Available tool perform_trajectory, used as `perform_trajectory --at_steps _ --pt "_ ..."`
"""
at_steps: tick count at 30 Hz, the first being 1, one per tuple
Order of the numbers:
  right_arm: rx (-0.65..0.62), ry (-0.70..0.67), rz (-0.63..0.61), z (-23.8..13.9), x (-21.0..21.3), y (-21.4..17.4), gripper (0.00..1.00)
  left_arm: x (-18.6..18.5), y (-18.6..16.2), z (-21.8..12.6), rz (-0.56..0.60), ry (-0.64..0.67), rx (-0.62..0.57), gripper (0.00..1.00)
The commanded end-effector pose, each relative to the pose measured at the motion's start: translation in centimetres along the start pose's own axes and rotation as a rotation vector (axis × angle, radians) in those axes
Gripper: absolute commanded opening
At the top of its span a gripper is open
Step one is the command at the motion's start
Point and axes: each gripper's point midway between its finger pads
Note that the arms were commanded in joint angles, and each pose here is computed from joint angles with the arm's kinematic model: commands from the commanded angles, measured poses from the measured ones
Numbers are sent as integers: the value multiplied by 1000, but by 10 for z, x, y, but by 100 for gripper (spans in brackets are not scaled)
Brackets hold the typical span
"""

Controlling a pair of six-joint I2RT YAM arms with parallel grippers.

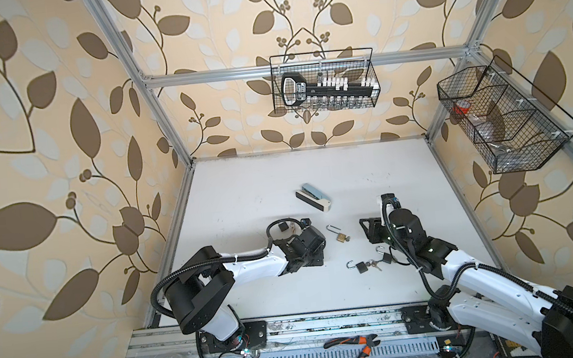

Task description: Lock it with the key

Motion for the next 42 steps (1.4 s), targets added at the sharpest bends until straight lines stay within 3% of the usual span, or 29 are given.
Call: perform_trajectory --at_steps 1,5,11,14,18,21,25,29,31,35,42 --pt "-70 -46 15 -6 -10 11 30 -8 15 -21 90 11 -48 0" --pt "-110 -51 2 -13 -10 23 28 -19 31 -47 179 -17 -94 0" --pt "-157 106 -93 -26 21 38 35 -41 61 -108 412 -94 -232 0" --pt "-259 187 -131 -43 36 58 38 -67 50 -141 714 -244 -219 0" --pt "-389 309 -209 -67 62 87 43 -72 60 -184 894 -251 -248 0" --pt "-489 330 -232 -84 70 110 47 -82 56 -210 1033 -328 -275 0" --pt "-614 352 -315 -104 80 132 59 -88 52 -236 1140 -421 -274 0" --pt "-524 474 -487 -116 110 130 66 -89 52 -253 1207 -497 -253 0" --pt "-515 662 -595 -139 139 121 66 -92 50 -263 1243 -544 -238 0" --pt "-463 915 -682 -166 171 106 65 -98 44 -272 1294 -596 -222 0" --pt "-293 1029 -813 -159 196 81 64 -101 45 -269 1320 -596 -175 0"
Point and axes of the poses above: each gripper's point midway between its finger pads, its own z axis out along the fingers, its own x axis along the line the jaws close on, y = z × x, and after that the axes turned 7 degrees about -z, right-handed
